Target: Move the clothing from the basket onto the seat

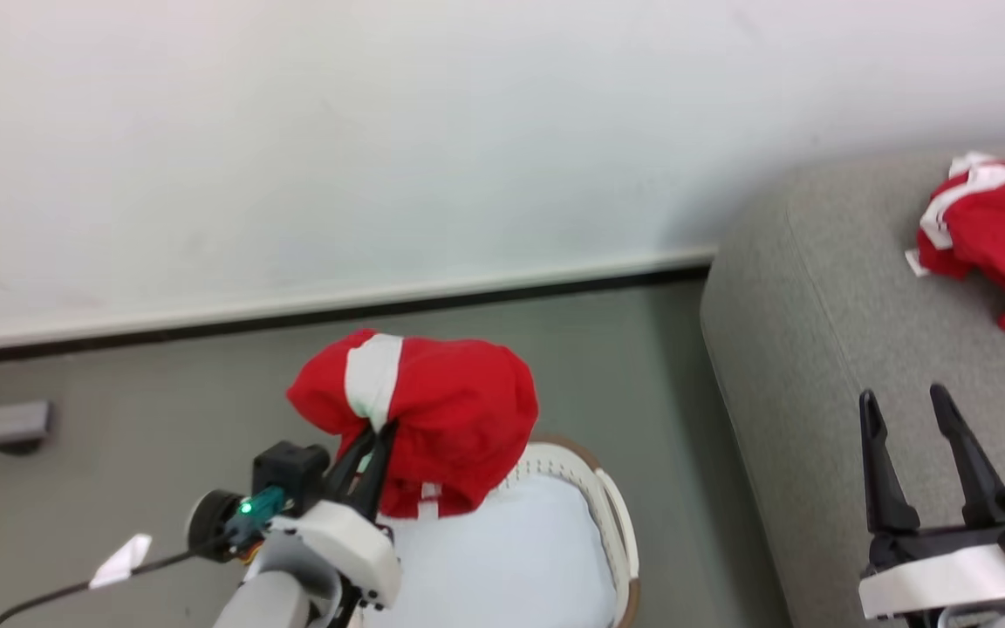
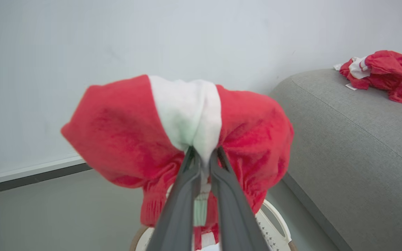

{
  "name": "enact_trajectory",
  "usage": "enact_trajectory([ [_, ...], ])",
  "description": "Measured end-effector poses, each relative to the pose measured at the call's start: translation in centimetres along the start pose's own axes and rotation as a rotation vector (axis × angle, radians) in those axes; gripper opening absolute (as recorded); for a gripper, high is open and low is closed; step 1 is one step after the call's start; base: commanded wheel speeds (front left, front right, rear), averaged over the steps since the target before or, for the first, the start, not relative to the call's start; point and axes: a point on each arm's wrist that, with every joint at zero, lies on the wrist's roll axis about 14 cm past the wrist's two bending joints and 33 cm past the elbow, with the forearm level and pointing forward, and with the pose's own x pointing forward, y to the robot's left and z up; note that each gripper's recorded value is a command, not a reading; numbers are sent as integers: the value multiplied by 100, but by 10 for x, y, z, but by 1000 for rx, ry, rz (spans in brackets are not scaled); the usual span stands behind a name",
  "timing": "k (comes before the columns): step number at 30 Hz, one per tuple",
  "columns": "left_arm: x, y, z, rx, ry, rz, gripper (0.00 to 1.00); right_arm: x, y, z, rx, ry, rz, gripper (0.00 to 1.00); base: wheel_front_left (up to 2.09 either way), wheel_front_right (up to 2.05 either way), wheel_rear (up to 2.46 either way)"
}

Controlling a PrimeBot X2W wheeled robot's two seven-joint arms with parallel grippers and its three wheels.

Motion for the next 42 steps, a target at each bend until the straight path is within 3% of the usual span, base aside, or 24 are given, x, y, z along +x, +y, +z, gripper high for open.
enact_trajectory([
  [15, -62, 26, 62, 44, -160, 91, 0, -29, 5, -1, -9, 19, 30, 100, 0, 0, 0],
  [33, -65, 20, 71, 51, -163, 82, 0, -34, 4, -8, -7, 40, 28, 100, 0, 0, 0],
  [36, -63, 16, 73, 54, -164, 68, 0, -31, 13, -3, -10, 26, 59, 100, 0, 0, 0],
  [42, -58, 0, 77, 64, -161, 8, 0, -20, 53, 14, -75, -10, 242, 100, 0, 0, 0],
])
